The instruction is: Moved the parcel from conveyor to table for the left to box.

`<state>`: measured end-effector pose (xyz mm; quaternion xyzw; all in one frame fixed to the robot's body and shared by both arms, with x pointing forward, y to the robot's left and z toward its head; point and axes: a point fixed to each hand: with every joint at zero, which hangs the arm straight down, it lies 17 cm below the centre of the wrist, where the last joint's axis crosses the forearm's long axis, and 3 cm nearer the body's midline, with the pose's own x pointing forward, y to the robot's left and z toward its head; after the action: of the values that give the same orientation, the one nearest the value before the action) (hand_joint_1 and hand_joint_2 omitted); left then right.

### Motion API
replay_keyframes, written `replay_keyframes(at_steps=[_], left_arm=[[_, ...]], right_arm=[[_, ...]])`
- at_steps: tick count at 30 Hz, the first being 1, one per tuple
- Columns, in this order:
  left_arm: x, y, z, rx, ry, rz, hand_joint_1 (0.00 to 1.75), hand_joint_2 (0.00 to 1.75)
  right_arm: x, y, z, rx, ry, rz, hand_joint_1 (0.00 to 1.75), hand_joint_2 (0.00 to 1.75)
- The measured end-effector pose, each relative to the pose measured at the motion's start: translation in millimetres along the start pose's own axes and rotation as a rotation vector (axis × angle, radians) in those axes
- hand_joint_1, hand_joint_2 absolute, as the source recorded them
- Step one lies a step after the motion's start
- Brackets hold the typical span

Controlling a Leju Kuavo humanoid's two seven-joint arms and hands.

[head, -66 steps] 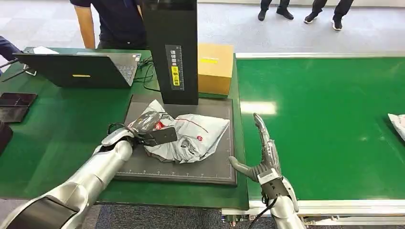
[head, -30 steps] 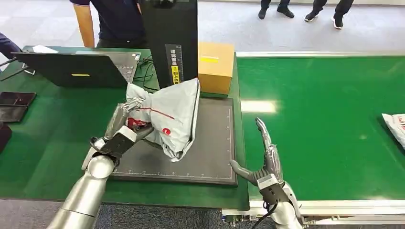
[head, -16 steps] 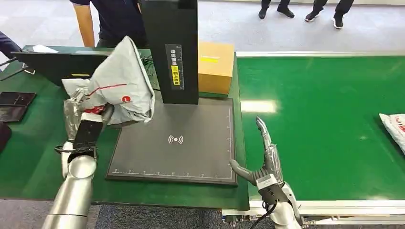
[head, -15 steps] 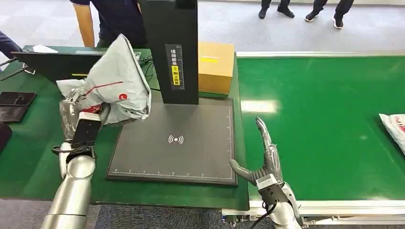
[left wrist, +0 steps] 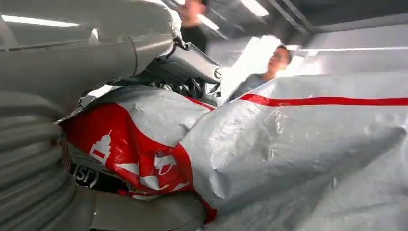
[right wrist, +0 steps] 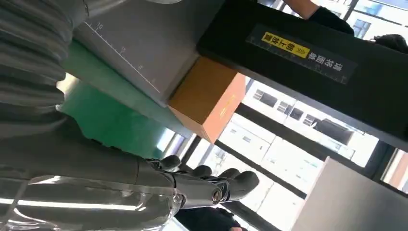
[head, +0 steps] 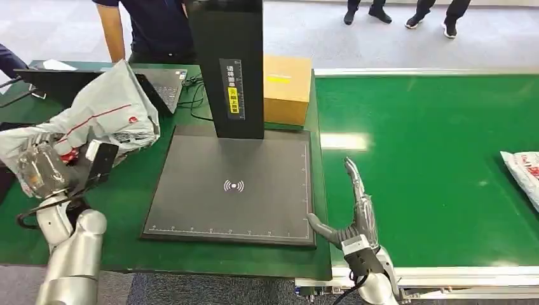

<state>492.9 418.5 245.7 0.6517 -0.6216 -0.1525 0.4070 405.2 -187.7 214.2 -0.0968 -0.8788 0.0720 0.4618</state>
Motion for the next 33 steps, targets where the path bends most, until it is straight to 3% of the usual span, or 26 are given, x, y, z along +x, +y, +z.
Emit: replay_keyframes(at_steps=[10,24,25,33], left_arm=[[-93,-9,9,-0.049,0.267,-0.180,1.75,1.75],[-163,-23,31,-0.125,0.421,-0.247,1.75,1.75],[-166,-26,33,-0.133,0.431,-0.252,0.02,1.75],[-178,-50,46,-0.209,0.460,-0.205,0.00,1.75]], right_arm=[[7,3,-3,-0.002,0.003,0.003,0.00,1.75],[8,3,-1,-0.009,0.011,0.004,0.00,1.75],[8,3,0,-0.008,0.012,0.005,0.00,1.75],[8,4,3,-0.009,0.018,0.002,0.00,1.75]])
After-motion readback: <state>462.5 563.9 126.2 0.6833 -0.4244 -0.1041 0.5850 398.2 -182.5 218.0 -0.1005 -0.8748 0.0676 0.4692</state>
